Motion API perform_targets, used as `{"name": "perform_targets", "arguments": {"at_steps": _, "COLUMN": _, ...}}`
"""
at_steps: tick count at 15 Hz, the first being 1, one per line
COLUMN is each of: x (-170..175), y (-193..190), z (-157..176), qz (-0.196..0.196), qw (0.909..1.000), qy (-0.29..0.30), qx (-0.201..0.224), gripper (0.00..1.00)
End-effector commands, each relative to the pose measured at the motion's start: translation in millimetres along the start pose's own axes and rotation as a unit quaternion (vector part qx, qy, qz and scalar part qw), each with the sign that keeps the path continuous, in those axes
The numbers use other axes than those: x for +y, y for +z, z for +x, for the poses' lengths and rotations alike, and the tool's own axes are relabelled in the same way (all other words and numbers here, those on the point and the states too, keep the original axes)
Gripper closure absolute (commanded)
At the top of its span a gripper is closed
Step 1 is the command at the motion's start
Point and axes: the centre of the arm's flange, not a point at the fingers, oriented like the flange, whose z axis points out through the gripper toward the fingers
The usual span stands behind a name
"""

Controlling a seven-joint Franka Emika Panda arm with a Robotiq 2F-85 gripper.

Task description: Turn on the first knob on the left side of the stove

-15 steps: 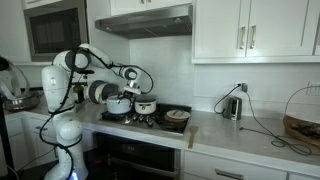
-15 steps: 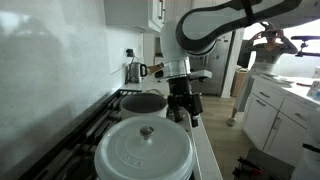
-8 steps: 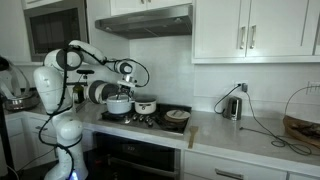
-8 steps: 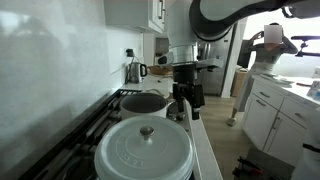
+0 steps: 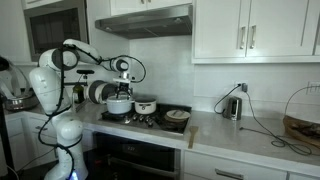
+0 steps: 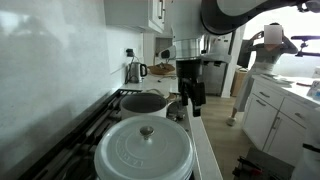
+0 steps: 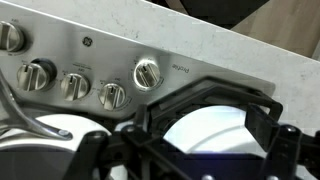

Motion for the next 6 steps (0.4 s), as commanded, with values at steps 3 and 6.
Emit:
{"name": "perform_targets", "arguments": {"at_steps": 3, "x": 2.1, "y": 1.2, "z": -0.1, "qz": 0.002, "qw": 1.0, "qy": 0.001, "qx": -0.001, "gripper": 0.0}}
{"name": "perform_targets", "arguments": {"at_steps": 6, "x": 2.3, "y": 1.3, "z": -0.1, "qz": 0.002, "qw": 1.0, "qy": 0.002, "qx": -0.001, "gripper": 0.0}}
